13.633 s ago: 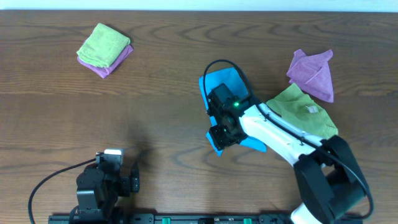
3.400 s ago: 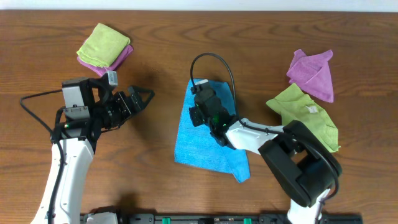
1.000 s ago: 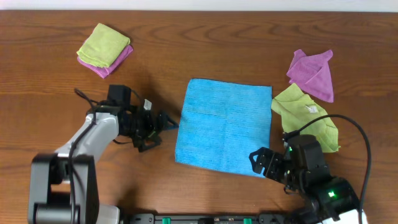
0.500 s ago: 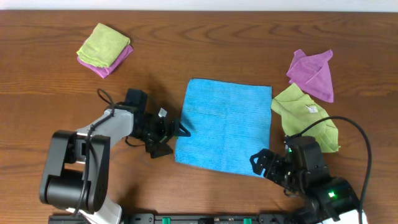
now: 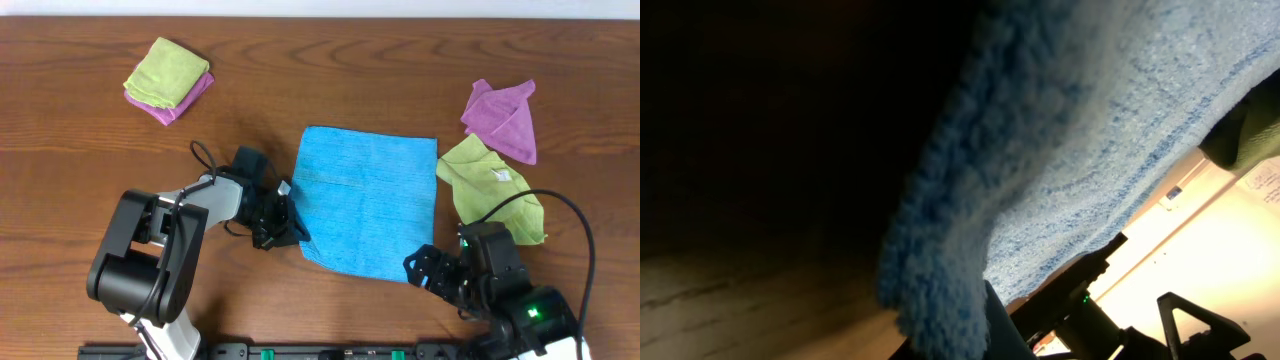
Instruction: Fold the cloth
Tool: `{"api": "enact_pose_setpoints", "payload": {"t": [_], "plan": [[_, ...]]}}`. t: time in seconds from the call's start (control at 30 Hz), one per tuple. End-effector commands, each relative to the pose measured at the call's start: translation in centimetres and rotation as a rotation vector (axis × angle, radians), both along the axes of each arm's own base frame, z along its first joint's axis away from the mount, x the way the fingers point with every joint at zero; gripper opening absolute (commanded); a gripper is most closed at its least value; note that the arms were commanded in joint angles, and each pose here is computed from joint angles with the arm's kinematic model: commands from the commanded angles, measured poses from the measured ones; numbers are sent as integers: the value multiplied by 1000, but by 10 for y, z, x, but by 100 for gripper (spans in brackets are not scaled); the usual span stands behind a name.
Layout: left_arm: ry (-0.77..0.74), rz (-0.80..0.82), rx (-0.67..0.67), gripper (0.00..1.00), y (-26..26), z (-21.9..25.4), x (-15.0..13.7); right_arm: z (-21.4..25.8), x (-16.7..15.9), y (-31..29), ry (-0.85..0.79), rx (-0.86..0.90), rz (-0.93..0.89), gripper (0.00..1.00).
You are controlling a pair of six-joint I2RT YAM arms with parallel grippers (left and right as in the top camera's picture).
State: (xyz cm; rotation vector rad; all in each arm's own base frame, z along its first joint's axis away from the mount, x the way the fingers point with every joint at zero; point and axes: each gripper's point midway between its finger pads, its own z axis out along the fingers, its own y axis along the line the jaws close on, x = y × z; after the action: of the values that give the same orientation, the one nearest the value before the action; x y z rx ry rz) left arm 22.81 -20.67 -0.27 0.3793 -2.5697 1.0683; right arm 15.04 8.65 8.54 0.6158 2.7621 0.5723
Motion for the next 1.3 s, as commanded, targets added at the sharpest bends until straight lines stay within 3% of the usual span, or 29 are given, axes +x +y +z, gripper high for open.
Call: {"api": "enact_pose_setpoints", "payload": {"t": [0.0, 0.37, 0.83, 0.9, 0.93, 0.97, 1.0, 1.03, 1.27], "plan": [[5, -5, 26, 6, 3, -7, -2, -6, 1, -8, -2, -31, -32, 89], [23, -64, -40, 6, -1, 2, -16, -67, -5, -9, 59, -13, -110, 83], [44, -98, -63, 6, 0, 6, -27, -93, 14, -1, 89, -2, -135, 75], [47, -103, -62, 6, 1, 7, -29, -100, 15, -1, 104, -18, -114, 66], [52, -106, -61, 6, 1, 7, -30, -102, 15, -1, 107, -24, -102, 57], [55, -110, -61, 6, 2, 7, -32, -104, 15, -1, 110, -30, -91, 35], [58, -114, -61, 6, 2, 7, -33, -104, 18, 0, 93, -34, -68, 6], [59, -119, -61, 6, 2, 7, -34, -102, 20, 1, 79, -36, -53, 1], [29, -183, -74, 6, 7, 22, -46, -76, 35, 8, -23, -28, 45, 1]]}}
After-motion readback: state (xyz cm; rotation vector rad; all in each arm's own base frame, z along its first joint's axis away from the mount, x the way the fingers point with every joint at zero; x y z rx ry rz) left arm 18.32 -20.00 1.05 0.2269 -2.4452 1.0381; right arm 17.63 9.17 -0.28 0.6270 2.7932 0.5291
